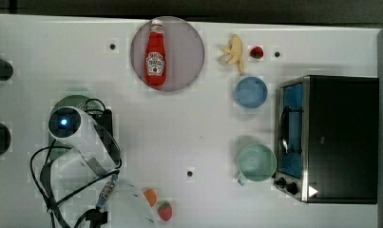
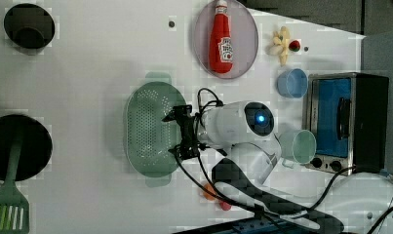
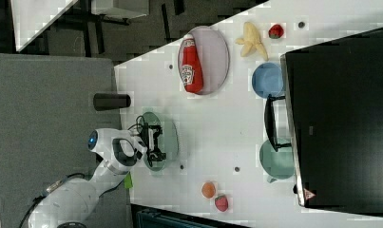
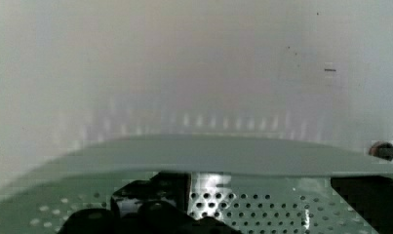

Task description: Drag strainer left to right.

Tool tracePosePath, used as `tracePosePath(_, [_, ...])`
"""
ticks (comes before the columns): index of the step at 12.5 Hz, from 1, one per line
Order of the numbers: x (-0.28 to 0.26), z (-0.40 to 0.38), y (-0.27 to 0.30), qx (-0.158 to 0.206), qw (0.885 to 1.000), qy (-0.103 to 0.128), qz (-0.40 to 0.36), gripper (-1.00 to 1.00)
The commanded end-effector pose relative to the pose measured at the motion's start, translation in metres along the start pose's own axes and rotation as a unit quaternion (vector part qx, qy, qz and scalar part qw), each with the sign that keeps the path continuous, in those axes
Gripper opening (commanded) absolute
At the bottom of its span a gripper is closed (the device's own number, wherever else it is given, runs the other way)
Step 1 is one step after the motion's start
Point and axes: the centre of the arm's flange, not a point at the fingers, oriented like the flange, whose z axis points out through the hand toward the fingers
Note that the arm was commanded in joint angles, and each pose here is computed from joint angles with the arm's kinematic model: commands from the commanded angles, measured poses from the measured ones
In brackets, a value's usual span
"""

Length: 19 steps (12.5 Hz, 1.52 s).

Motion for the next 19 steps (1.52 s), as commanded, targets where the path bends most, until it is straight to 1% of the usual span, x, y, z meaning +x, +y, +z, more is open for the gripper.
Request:
tracePosePath(1, [0.014,-0.018,-0.013,0.037,0.999,-0.001,0.031,1.00])
tracePosePath(2, [0.021,-0.016,-0.013,0.036,0.999,0.003,0.036,1.00])
tracePosePath(3, [0.025,-0.017,-0.016,0.042,0.998,0.001,0.040,1.00])
tracePosePath(5, [0.039,-0.010,-0.014,0.035,0.998,0.010,0.048,1.00])
tracePosePath(9, [0.075,-0.014,-0.014,0.038,0.997,0.024,0.069,1.00])
tracePosePath(11, [0.093,-0.019,-0.007,0.037,0.997,0.031,0.061,1.00])
tracePosePath(13, [0.117,-0.022,-0.001,0.034,0.997,0.039,0.058,1.00])
tracePosePath(19, [0.189,-0.027,0.001,0.032,0.996,0.050,0.061,1.00])
